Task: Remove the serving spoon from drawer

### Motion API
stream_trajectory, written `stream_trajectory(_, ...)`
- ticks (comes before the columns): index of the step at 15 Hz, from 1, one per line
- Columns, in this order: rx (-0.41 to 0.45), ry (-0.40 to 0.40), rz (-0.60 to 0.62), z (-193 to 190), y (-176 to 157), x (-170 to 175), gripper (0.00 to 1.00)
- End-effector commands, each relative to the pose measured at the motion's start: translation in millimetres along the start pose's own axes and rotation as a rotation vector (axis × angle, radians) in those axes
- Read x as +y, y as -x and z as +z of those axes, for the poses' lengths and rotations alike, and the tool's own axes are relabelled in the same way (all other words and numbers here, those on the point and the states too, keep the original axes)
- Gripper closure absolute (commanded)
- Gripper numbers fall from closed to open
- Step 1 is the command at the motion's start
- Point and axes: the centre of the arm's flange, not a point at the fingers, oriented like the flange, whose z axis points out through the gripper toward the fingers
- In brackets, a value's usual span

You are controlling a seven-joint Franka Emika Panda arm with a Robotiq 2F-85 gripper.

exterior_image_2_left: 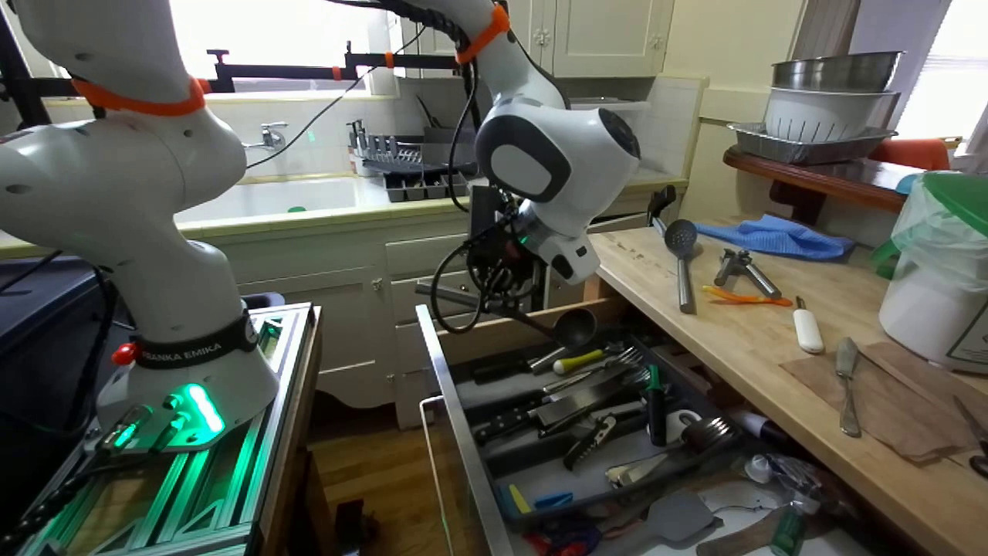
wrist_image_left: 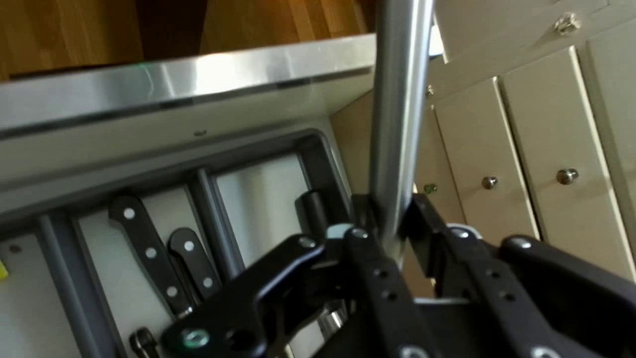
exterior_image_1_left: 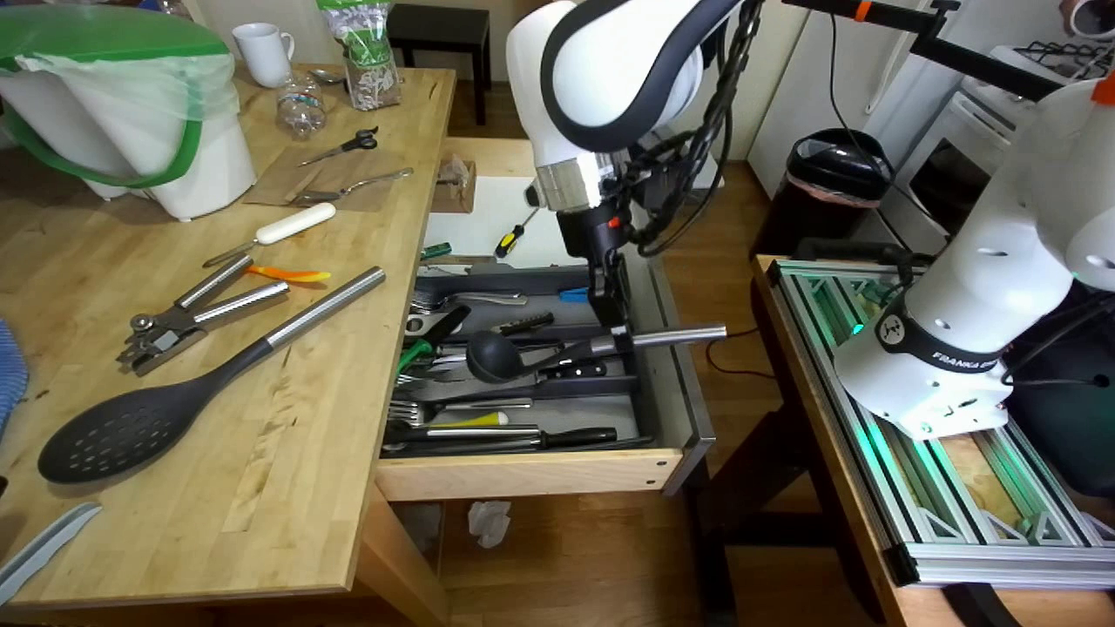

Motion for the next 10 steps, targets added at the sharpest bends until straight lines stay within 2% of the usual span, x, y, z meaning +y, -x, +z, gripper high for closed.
stream_trajectory(1, -0.013, -0.01, 0.089, -52, 36, 2, 0.94)
stream_trajectory(3, 0.047, 0.029, 0.118, -80, 47, -1, 0.94)
stream_trajectory(6, 0.155, 0.134, 0.101, -116, 45, -9, 0.94)
stream_trajectory(10, 0.217, 0.36, 0.026, -153, 24, -16, 0.94)
